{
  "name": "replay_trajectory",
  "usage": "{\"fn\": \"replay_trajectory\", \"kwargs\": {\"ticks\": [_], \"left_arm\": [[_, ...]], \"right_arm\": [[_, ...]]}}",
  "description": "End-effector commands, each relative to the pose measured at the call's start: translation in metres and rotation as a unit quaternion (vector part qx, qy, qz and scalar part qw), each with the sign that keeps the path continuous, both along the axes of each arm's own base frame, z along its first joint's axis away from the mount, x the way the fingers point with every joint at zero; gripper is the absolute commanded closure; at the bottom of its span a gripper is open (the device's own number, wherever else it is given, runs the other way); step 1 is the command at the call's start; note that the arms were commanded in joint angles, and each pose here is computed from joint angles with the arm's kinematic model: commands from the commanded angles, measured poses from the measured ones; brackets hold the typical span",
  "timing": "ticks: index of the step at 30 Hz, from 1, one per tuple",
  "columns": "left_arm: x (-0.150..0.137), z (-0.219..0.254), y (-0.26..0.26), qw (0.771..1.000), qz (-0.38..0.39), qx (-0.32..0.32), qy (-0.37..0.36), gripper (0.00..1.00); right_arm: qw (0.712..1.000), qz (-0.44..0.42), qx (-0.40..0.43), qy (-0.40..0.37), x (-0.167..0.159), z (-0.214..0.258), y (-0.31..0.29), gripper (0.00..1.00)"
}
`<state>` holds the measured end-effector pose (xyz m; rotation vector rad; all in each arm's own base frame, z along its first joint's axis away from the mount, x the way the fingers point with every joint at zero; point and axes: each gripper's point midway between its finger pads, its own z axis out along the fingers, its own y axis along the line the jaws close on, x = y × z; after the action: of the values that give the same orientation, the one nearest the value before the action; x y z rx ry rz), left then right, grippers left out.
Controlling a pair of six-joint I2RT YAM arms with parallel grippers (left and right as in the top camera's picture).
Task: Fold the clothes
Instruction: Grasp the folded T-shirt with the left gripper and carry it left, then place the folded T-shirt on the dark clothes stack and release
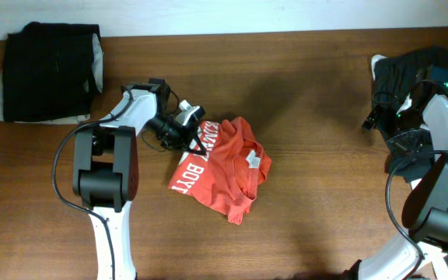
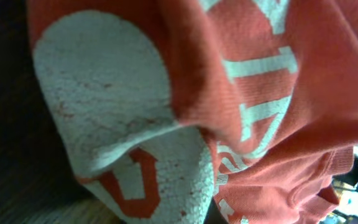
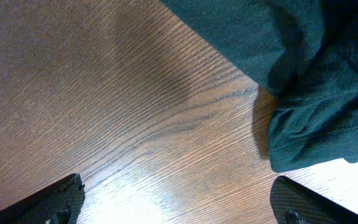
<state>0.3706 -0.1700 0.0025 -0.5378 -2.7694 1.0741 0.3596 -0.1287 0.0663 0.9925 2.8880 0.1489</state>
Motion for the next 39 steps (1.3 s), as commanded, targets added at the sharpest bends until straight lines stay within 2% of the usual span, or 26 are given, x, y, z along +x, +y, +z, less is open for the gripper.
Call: {"fn": "replay_trajectory", "kwargs": {"ticks": [1,2,3,7,11,15,20,27,29,32,37,38,39], "left_arm": [[0.004,-0.022,0.012,0.999,0.012,0.052,0.007,0.99],[0.013,-0.021,0.018,0.997,0.023,0.074,0.001,0.99],[0.039,-0.013,0.038,0.989,0.057,0.135,-0.022,0.99],[0.11,0.045,0.089,0.963,0.111,0.211,-0.126,0.99],[0.17,0.102,0.138,0.934,0.181,0.204,-0.232,0.99],[0.206,0.121,0.186,0.903,0.23,0.203,-0.301,0.99],[0.221,0.147,0.236,0.868,0.27,0.242,-0.341,0.99],[0.233,0.241,0.284,0.812,0.322,0.242,-0.422,0.99],[0.233,0.249,0.302,0.8,0.335,0.246,-0.432,0.99],[0.228,0.241,0.338,0.789,0.358,0.265,-0.422,0.99],[0.22,0.159,0.422,0.788,0.406,0.296,-0.357,0.99],[0.221,0.145,0.438,0.783,0.415,0.3,-0.354,0.95],[0.22,0.133,0.457,0.775,0.426,0.304,-0.354,0.74]], "right_arm": [[1.0,-0.003,-0.006,-0.013,0.003,0.01,-0.003,0.01],[1.0,-0.003,-0.006,-0.013,0.003,0.01,-0.003,0.01],[1.0,-0.003,-0.006,-0.013,0.003,0.01,-0.003,0.01],[1.0,-0.003,-0.006,-0.013,0.003,0.01,-0.003,0.01],[1.0,-0.003,-0.006,-0.013,0.003,0.01,-0.003,0.02],[1.0,-0.003,-0.006,-0.013,0.003,0.01,-0.003,0.01],[1.0,-0.003,-0.006,-0.013,0.003,0.01,-0.003,0.01],[1.0,-0.003,-0.006,-0.013,0.003,0.01,-0.003,0.01],[1.0,-0.003,-0.006,-0.013,0.003,0.01,-0.003,0.01],[1.0,-0.003,-0.006,-0.013,0.003,0.01,-0.003,0.01],[1.0,-0.002,-0.006,-0.013,0.003,0.01,-0.003,0.01],[1.0,-0.003,-0.006,-0.013,0.003,0.01,-0.003,0.01],[1.0,-0.003,-0.006,-0.013,0.003,0.01,-0.003,0.01]]}}
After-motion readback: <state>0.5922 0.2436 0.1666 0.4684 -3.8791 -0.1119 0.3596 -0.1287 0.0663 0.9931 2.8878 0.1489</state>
